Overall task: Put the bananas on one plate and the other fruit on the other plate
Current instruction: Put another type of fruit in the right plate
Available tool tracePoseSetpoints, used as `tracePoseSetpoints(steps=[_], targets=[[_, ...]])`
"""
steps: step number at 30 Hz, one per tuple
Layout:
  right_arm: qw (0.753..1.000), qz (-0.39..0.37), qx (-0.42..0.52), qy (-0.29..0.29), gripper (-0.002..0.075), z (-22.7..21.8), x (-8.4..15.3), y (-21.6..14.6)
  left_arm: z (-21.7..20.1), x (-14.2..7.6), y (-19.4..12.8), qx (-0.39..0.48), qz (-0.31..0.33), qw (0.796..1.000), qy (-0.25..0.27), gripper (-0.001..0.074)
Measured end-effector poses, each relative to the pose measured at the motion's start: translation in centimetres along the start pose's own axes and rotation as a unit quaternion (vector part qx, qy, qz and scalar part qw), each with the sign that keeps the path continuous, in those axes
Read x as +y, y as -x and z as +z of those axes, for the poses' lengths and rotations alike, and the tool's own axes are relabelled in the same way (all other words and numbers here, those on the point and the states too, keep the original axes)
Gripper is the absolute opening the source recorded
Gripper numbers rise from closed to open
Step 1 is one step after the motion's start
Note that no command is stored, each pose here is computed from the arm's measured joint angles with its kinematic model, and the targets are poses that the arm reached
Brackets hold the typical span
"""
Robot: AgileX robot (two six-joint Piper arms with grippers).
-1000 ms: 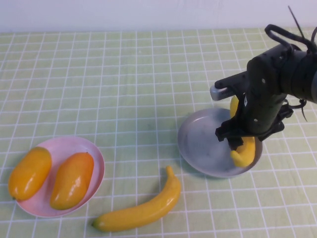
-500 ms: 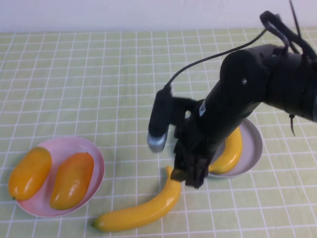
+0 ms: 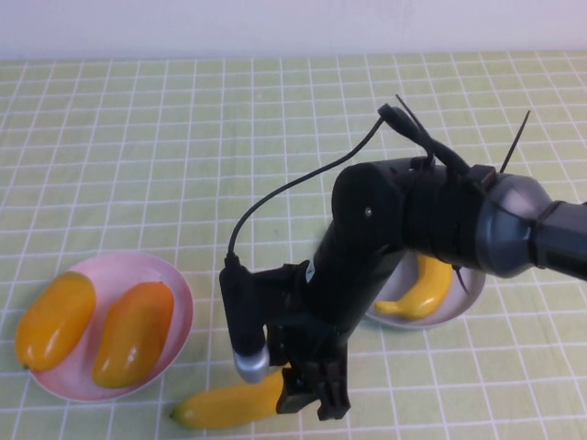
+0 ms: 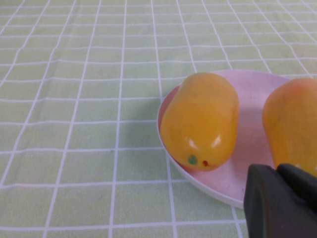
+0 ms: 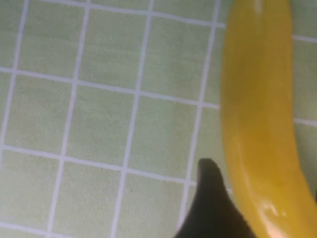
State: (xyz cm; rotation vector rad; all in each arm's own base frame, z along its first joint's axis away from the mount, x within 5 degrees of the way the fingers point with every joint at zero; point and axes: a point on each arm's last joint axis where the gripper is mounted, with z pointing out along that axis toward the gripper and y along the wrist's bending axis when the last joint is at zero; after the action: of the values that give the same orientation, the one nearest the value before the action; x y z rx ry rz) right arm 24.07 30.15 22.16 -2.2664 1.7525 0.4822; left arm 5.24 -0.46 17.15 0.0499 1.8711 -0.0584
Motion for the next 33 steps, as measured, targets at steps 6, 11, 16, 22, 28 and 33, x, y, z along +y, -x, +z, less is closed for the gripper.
tracePoseSetpoints(steps=[6,11,16,22,28,33], targets=[[0.999,-0.014,0.027,0.008,0.0391,1.9,-0.2,-0.2,0.0,0.0,0.0,0.000,0.001,1.000,0.000,0.0002],[0.999,-0.016,0.036,0.008,0.0391,3.1,-0.9,-0.4,0.0,0.0,0.0,0.000,0.001,1.000,0.000,0.0002],[0.998,-0.002,0.053,0.019,0.0344,4.6,-1.2,-1.0,0.0,0.0,0.0,0.000,0.001,1.000,0.000,0.0002],[0.996,0.064,0.062,-0.006,0.0314,4.4,-1.6,-1.0,0.0,0.0,0.0,0.000,0.001,1.000,0.000,0.0002],[0.960,0.264,0.022,-0.090,0.0314,2.2,-3.5,0.6,0.0,0.0,0.0,0.000,0.001,1.000,0.000,0.0002],[0.888,0.428,-0.033,-0.165,0.0314,-1.8,-5.3,1.3,0.0,0.0,0.0,0.000,0.001,1.000,0.000,0.0002]])
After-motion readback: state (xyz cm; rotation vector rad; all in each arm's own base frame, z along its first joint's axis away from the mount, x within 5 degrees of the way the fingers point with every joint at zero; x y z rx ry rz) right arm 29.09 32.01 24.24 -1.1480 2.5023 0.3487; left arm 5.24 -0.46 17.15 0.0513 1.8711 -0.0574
